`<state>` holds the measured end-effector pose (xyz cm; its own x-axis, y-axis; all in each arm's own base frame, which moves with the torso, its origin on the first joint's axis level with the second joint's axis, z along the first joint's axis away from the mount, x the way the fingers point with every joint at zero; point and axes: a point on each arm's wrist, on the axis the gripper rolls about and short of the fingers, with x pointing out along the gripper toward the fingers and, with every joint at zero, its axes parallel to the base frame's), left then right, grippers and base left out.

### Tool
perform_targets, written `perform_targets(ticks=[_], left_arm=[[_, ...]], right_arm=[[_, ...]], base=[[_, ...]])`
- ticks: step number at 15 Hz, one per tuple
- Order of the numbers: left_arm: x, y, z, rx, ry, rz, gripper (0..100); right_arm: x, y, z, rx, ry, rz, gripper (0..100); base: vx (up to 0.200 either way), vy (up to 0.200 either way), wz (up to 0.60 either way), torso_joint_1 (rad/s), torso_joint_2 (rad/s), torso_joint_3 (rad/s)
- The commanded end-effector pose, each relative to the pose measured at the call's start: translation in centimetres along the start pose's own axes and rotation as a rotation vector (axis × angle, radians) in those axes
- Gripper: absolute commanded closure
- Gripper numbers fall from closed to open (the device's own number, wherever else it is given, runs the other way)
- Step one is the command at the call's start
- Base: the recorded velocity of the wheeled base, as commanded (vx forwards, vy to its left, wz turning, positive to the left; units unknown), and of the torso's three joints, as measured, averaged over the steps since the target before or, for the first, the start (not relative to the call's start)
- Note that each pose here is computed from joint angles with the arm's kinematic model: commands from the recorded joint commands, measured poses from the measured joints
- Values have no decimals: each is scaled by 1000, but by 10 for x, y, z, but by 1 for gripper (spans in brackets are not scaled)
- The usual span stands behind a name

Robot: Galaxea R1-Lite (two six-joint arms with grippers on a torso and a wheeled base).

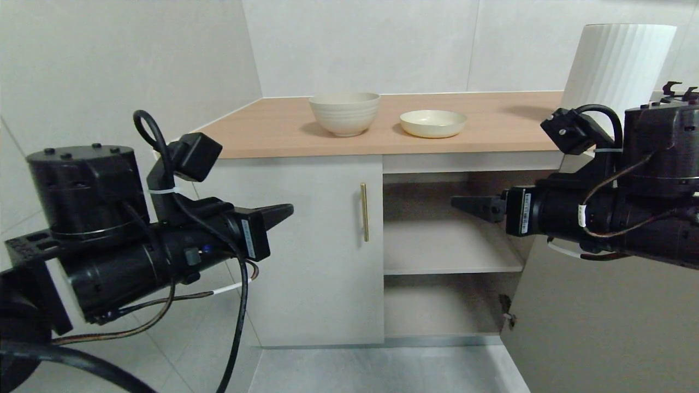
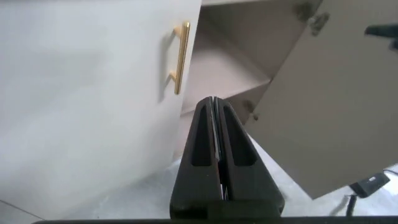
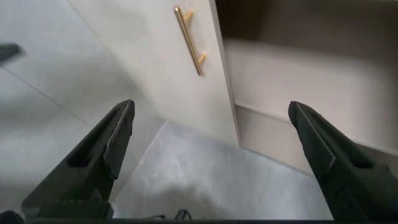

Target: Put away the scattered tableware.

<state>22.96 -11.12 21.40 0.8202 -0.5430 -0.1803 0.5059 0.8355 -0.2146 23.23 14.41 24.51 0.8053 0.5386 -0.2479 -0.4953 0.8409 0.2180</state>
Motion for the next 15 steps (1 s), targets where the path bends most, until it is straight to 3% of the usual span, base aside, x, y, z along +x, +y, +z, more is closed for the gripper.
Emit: perform_targets(ticks=[1,2,12,15], left_arm=[[-14,-4,14,5,-47,-7,100],[-12,-4,16,3,-52,-13,0],[-13,-13,25,9,-86,-44,0],[-16,-14,28,10,-91,-48,0]], right_arm=[[-25,8,7,-6,-29,19,0],[-34,9,10,-6,-31,17,0],[-52,9,17,-3,-41,-25,0],[-56,9,17,-4,-30,-26,0]], base=[[0,0,0,0,0,0],[0,0,0,0,0,0],[0,0,0,0,0,0],[200,0,0,1,-1,-1]])
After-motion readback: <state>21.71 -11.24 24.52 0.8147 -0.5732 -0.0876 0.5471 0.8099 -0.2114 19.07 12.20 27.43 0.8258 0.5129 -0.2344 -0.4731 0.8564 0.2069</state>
